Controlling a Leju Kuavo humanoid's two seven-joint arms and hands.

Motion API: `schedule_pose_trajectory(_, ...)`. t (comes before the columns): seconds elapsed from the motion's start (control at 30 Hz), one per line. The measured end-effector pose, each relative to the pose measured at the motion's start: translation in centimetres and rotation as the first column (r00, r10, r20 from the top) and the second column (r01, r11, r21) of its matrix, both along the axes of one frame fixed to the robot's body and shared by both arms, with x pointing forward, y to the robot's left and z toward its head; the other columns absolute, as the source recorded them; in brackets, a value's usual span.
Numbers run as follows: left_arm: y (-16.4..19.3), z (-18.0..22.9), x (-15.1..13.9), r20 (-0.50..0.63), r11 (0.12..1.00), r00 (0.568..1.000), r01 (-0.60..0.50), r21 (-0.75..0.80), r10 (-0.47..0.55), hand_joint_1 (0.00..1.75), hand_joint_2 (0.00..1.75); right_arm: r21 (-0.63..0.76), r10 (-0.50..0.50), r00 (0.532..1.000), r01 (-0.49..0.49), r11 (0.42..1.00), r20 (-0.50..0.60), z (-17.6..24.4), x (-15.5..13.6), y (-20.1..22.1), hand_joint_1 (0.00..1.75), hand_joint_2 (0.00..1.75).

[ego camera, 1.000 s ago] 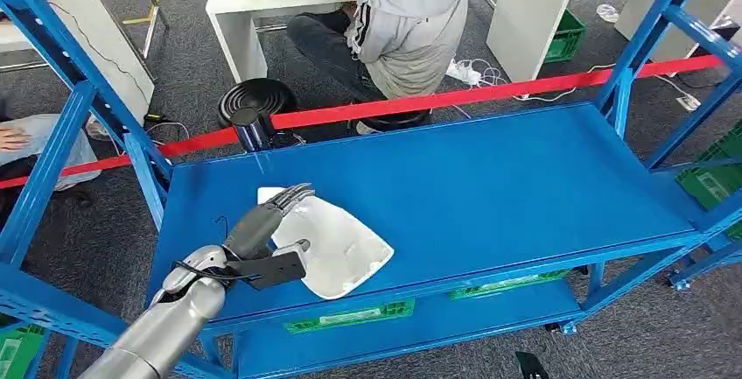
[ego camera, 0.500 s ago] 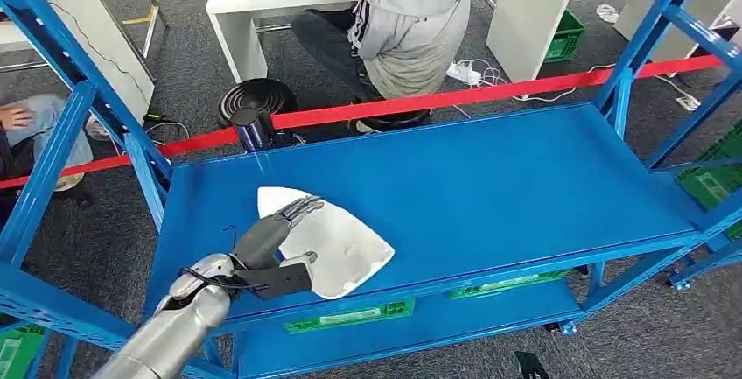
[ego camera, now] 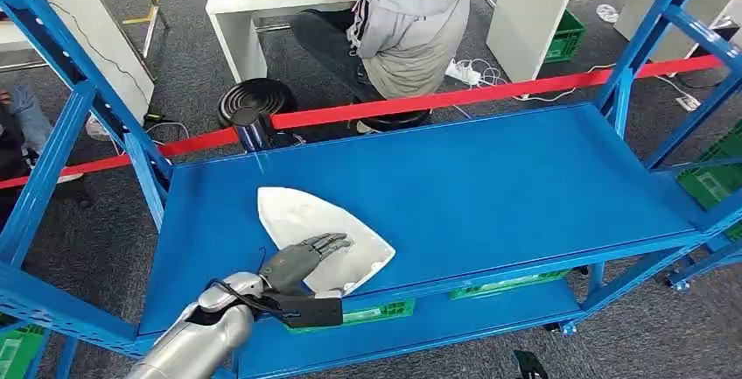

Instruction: Take the parts from the cabinet and place them on the table.

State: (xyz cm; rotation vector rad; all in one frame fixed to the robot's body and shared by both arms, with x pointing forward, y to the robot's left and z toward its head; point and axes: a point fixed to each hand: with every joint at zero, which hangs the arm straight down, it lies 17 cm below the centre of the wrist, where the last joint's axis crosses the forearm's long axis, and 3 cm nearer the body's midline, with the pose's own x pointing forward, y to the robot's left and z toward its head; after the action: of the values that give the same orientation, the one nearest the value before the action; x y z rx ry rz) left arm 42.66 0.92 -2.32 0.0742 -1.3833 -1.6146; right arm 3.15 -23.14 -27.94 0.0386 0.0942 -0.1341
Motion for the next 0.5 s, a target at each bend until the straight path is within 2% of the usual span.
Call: schedule_pose_trajectory(0.5, 0.16, -0.79, -0.54, -0.006, 1.000, 1.000, 0.002, 0.015, -0.002, 0.00, 0.00, 0.001, -0.006, 1.000, 0.006, 1.000, -0.002, 0.00, -0.01, 0.02, 0.00, 0.00)
